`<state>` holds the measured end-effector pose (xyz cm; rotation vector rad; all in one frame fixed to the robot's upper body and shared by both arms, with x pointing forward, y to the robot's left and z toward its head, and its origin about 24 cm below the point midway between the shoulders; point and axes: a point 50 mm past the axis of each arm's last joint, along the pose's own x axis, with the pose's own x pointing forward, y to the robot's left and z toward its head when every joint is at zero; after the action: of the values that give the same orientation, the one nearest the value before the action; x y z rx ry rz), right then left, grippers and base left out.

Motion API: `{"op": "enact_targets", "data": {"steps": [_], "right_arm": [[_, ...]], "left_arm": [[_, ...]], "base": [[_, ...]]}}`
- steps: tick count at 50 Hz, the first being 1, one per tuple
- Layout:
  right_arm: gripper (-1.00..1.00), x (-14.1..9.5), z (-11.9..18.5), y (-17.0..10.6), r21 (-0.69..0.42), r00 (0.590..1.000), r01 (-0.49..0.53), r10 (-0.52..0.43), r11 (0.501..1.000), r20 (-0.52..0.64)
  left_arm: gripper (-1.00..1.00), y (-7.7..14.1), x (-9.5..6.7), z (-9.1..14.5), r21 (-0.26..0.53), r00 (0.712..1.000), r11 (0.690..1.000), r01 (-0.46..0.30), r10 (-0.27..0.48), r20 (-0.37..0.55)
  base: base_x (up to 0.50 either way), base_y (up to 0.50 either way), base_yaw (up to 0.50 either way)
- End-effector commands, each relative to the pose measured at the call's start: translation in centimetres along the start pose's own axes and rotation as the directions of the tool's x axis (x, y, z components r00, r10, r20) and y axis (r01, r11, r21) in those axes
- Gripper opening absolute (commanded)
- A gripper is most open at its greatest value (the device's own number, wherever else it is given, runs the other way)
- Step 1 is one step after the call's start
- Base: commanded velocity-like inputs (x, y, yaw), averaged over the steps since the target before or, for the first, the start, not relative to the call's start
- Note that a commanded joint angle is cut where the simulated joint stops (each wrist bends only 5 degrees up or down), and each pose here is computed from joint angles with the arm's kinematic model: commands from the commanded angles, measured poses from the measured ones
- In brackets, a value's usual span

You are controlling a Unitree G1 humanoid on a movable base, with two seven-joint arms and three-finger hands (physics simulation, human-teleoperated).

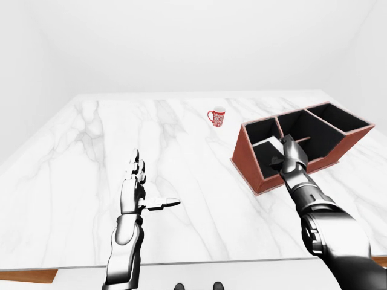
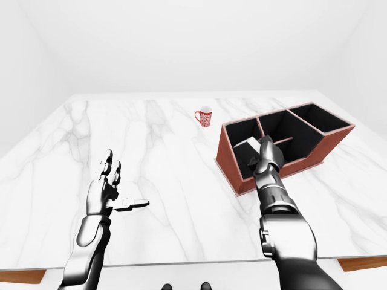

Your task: Pick up the book and place it in the left compartment of the caddy.

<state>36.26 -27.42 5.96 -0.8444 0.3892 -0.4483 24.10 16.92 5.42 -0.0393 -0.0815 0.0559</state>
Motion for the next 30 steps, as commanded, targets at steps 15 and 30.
{"op": "enact_targets", "data": {"steps": [15,30], "right_arm": [[-1.00,0.26,0.54,-0.84,-0.008,0.998,0.057,-0.057,0.998,0.010],[-1.00,0.18,0.38,-0.54,-0.012,0.999,0.043,-0.043,0.999,0.004]], "left_arm": [[1.00,0.00,0.03,-0.01,0.001,1.000,1.000,0.000,0.000,-0.004],[1.00,0.00,-0.02,0.04,0.001,1.000,1.000,0.000,0.000,-0.002]], "base": [[0.00,0.00,0.00],[0.00,0.00,0.00]]}}
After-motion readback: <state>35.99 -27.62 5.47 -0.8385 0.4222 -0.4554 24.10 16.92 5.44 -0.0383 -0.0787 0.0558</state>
